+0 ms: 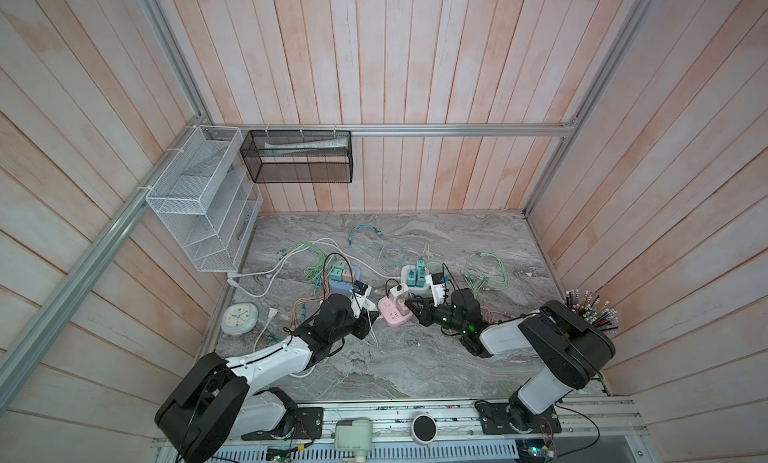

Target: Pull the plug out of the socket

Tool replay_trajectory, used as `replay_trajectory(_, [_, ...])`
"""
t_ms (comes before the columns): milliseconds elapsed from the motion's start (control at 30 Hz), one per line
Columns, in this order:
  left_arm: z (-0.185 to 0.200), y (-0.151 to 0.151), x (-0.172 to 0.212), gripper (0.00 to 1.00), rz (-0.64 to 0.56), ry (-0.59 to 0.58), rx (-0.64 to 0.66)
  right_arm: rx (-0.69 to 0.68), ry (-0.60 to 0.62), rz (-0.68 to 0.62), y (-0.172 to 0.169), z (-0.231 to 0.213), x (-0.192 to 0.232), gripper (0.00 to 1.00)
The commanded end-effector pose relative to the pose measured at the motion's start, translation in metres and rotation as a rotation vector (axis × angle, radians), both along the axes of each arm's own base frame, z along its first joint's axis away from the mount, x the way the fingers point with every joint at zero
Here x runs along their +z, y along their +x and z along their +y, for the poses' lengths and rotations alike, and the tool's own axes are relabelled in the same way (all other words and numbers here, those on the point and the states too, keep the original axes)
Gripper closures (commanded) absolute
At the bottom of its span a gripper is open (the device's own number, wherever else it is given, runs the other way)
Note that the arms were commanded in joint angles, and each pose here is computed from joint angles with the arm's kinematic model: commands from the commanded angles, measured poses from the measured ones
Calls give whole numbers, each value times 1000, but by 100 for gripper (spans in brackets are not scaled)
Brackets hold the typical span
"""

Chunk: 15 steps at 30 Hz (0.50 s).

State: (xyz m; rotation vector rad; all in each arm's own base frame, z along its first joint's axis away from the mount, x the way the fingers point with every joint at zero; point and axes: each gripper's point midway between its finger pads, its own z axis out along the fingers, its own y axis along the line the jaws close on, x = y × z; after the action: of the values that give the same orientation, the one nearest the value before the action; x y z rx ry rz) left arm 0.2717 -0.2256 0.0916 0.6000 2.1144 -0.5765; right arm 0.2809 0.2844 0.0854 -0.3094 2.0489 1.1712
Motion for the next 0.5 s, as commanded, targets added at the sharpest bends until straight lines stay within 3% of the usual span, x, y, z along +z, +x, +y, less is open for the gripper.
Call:
replay_trajectory(0, [0, 5, -1, 100, 10, -22, 31, -6, -265, 316, -46, -37, -99, 87])
replay_trajectory(467, [7, 28, -6, 100, 23, -22, 113, -9, -266, 323, -47, -38, -100, 87])
